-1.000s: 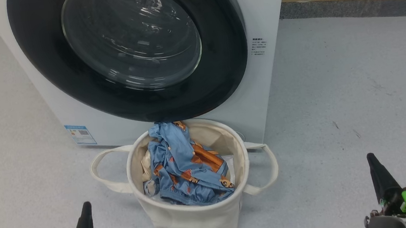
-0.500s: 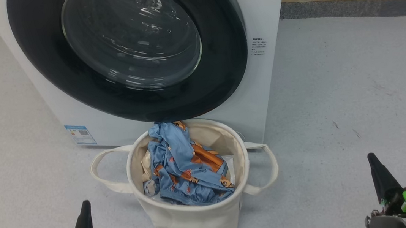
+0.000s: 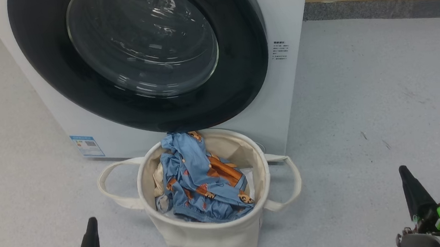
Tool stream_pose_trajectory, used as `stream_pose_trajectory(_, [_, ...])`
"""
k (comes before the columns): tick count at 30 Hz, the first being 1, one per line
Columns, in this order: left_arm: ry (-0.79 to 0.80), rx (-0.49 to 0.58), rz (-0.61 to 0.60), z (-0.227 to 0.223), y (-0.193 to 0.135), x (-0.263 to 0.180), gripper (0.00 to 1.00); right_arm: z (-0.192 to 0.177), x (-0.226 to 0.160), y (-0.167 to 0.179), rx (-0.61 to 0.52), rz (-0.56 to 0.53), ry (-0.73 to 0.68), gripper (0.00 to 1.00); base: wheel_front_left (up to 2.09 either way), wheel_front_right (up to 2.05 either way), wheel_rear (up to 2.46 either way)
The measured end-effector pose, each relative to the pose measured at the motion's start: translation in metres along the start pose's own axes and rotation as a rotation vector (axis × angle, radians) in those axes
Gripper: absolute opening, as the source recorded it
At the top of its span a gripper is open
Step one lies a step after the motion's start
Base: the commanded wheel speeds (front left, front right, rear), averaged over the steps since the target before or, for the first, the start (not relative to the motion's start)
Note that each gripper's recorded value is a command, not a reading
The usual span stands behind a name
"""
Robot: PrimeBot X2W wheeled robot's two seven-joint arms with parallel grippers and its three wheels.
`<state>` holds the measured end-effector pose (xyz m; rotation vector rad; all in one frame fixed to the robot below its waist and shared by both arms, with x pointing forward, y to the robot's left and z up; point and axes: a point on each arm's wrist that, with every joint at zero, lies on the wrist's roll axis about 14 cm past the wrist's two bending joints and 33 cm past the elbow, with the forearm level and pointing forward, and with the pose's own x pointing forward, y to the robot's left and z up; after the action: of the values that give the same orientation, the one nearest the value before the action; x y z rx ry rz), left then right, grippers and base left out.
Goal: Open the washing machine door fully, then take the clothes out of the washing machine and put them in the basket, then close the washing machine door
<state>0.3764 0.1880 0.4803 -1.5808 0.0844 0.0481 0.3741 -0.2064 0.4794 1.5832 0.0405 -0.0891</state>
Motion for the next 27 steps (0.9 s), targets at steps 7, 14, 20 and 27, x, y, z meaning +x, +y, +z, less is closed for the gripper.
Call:
stream_pose_trajectory(7, [0.005, -0.001, 0.000, -0.0005, 0.0000, 0.0000, 0.00, 0.0003, 0.0000, 0.0000, 0.000, 0.000, -0.001, 0.00, 0.00, 0.00, 0.00])
stream_pose_trajectory(14, [0.003, -0.002, 0.000, 0.0000, 0.0000, -0.0001, 0.00, 0.0003, -0.0001, 0.0000, 0.001, 0.000, 0.002, 0.00, 0.00, 0.00, 0.00])
stream_pose_trajectory(20, [0.001, -0.003, 0.000, 0.0008, -0.0001, -0.0001, 0.00, 0.0002, -0.0001, 0.0000, 0.002, 0.000, 0.003, 0.00, 0.00, 0.00, 0.00])
stream_pose_trajectory(27, [0.000, -0.004, -0.001, 0.0010, -0.0001, -0.0001, 0.00, 0.0002, -0.0001, 0.0000, 0.002, 0.000, 0.002, 0.00, 0.00, 0.00, 0.00])
